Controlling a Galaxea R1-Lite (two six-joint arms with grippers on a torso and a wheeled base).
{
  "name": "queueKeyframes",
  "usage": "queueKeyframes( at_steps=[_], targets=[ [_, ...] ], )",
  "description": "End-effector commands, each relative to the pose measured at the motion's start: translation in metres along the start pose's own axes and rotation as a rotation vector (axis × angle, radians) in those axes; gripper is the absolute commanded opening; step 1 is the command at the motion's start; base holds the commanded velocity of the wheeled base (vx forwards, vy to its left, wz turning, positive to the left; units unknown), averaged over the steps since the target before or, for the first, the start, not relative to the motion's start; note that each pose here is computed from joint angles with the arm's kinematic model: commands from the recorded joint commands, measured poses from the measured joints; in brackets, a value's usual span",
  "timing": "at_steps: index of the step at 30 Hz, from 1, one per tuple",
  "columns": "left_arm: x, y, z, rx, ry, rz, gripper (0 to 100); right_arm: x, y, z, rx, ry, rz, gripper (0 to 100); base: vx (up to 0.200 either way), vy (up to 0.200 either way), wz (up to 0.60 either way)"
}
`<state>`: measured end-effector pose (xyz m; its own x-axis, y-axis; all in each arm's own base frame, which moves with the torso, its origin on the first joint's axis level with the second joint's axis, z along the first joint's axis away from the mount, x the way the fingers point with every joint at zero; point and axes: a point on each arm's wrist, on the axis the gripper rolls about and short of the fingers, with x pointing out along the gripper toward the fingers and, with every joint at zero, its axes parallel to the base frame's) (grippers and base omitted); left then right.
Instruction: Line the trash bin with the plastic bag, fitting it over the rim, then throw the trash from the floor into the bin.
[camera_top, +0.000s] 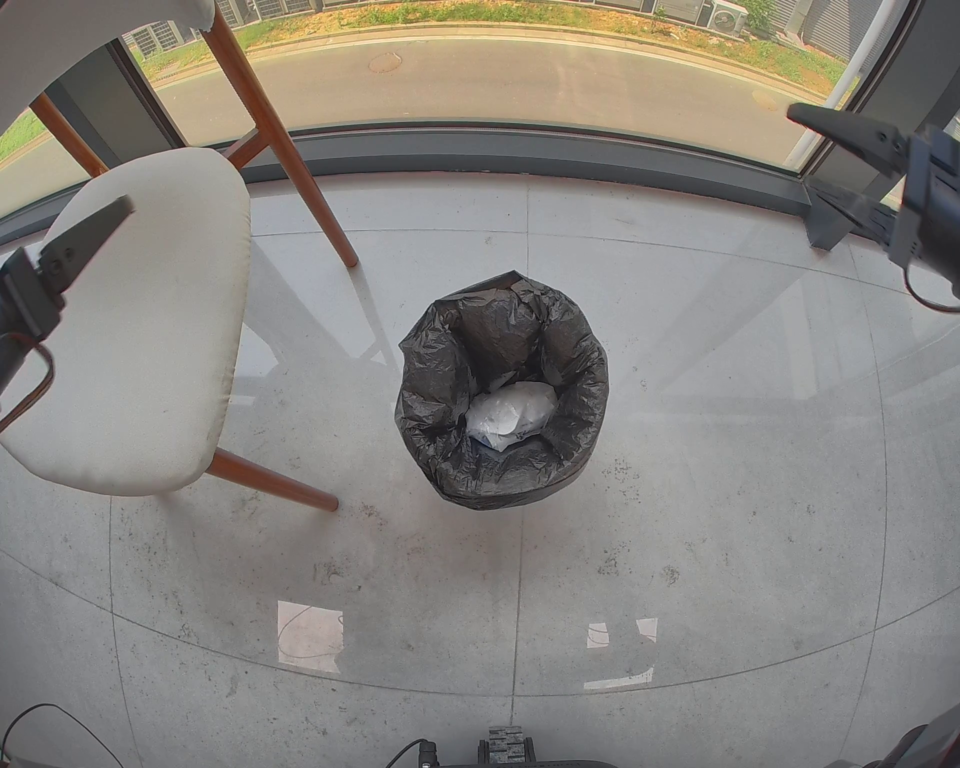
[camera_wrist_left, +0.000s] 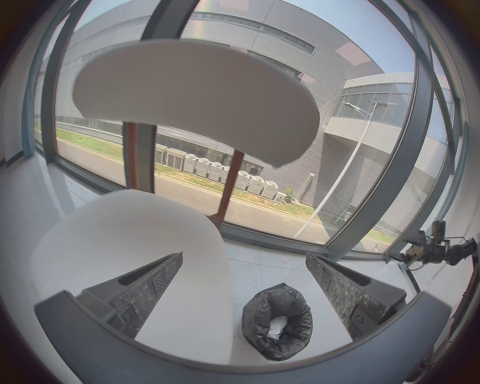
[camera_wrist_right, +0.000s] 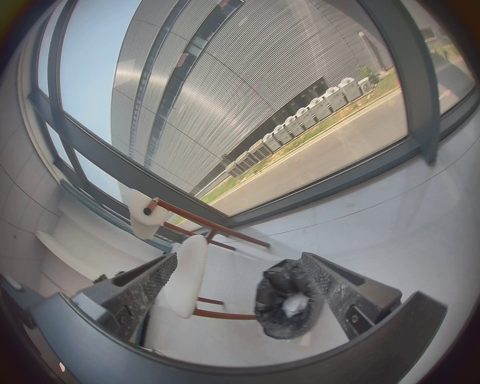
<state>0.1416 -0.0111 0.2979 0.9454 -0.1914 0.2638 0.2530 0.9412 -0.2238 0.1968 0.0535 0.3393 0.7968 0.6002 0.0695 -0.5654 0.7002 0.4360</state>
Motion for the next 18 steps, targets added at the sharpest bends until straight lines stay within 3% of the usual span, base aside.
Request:
queueKeyframes(
  at_steps=[1, 7, 9, 11, 12, 14, 15, 16, 17, 18],
  targets=[
    [-0.122, -0.005, -0.033, 0.02, -0.01, 0.109, 100, -0.12, 0.008, -0.063, -0.225, -0.077, -0.174, 100, 0.0, 0.0, 0.0],
    [-0.209, -0.004, -0.112, 0.027, 0.109, 0.085, 100, -0.18, -0.003, -0.17, -0.391, -0.014, -0.21, 100, 0.0, 0.0, 0.0],
    [-0.206, 0.0, -0.123, 0.078, 0.174, 0.118, 100, -0.196, -0.012, -0.211, -0.455, -0.009, -0.229, 100, 0.0, 0.0, 0.0],
    [-0.204, 0.002, -0.124, 0.104, 0.16, 0.14, 100, -0.208, -0.018, -0.242, -0.506, -0.027, -0.259, 100, 0.0, 0.0, 0.0],
    [-0.204, 0.006, -0.135, 0.095, 0.177, 0.157, 100, -0.218, -0.02, -0.259, -0.5, -0.016, -0.322, 100, 0.0, 0.0, 0.0],
    [-0.205, 0.015, -0.166, 0.074, 0.269, 0.187, 100, -0.223, -0.022, -0.26, -0.445, 0.036, -0.536, 100, 0.0, 0.0, 0.0],
    [-0.205, 0.015, -0.166, 0.051, 0.271, 0.171, 100, -0.223, -0.026, -0.254, -0.409, -0.012, -0.746, 100, 0.0, 0.0, 0.0],
    [-0.204, 0.014, -0.164, 0.043, 0.268, 0.157, 100, -0.223, -0.028, -0.254, -0.389, -0.057, -0.803, 100, 0.0, 0.0, 0.0],
    [-0.204, 0.014, -0.164, 0.04, 0.272, 0.152, 100, -0.223, -0.029, -0.256, -0.381, -0.055, -0.806, 100, 0.0, 0.0, 0.0],
    [-0.204, 0.014, -0.167, 0.047, 0.297, 0.118, 100, -0.223, -0.029, -0.257, -0.384, -0.095, -0.744, 100, 0.0, 0.0, 0.0]
  ],
)
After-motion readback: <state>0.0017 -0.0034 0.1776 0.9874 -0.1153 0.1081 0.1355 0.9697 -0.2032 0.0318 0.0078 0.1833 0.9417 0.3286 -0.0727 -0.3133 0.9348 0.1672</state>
